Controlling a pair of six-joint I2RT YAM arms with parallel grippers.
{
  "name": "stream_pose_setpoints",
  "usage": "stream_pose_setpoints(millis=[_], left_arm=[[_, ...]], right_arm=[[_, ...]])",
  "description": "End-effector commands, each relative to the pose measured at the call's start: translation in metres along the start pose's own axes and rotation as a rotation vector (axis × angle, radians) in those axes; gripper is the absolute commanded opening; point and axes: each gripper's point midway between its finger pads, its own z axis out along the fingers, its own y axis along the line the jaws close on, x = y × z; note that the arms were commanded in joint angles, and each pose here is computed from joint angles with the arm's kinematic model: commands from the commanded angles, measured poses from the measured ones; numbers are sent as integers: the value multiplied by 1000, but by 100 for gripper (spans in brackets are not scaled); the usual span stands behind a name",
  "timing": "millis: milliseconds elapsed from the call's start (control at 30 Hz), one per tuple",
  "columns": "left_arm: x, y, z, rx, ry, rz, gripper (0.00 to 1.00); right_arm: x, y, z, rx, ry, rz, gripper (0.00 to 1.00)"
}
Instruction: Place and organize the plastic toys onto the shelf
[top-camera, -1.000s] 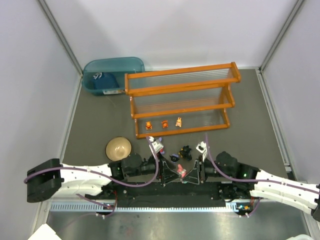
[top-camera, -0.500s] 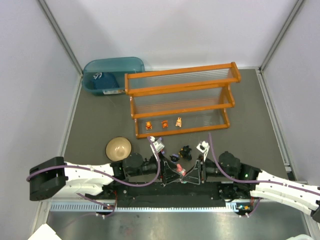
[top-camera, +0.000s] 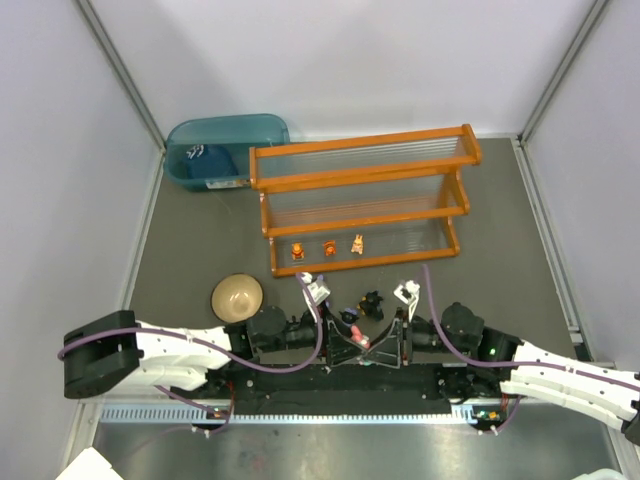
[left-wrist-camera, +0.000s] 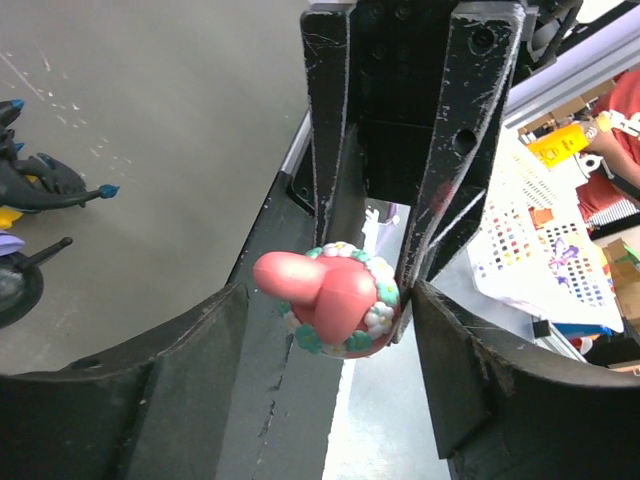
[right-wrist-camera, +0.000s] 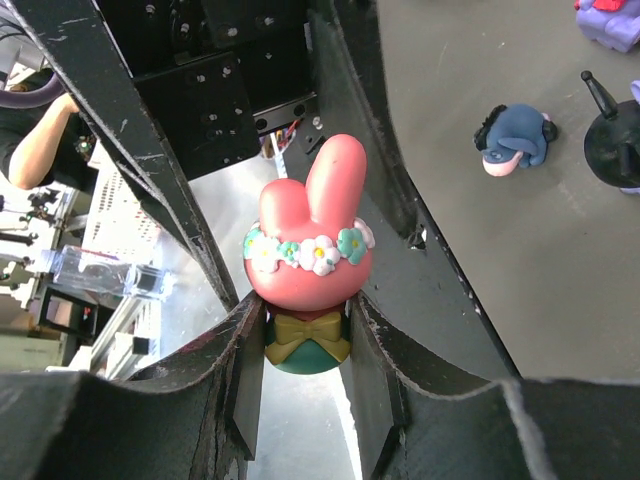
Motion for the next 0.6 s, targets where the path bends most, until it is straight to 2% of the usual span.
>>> stream_pose_setpoints(millis=[0,100,133,200,233,333,367,400,500,533,567], left_arm=[[-16,-22,4,86,-46,15,66],[-15,-24,5,99,-42,15,56],[-14,-25,5,101,-38,15,47],[-13,-26,6,112,-29,14,37],[-13,-28,7,117,-28,13,27],[-11,-28,8,122,-17,5,12],[-11,-28,9,124,-19,3,4],[-9,-28,9,128,-12,0,0],[-9,-29,10,136,-13,-5,0],[-9,-29,10,137,-14,-6,0],[-9,-29,10,137,-12,-8,0]], right_arm=[[-14,19,0,-70,-58,-31,0],[-16,18,0,-69,-66,-34,0],[-16,18,0,-69,-68,-34,0],[-15,18,0,-66,-67,-35,0],[-15,17,1,-64,-67,-34,0],[-15,17,0,-62,-69,-34,0],[-15,17,0,-62,-69,-35,0],[-15,16,0,-62,-69,-37,0],[-16,15,0,-52,-72,-31,2],[-15,14,0,-46,-67,-31,11],[-16,14,0,-43,-68,-30,15]])
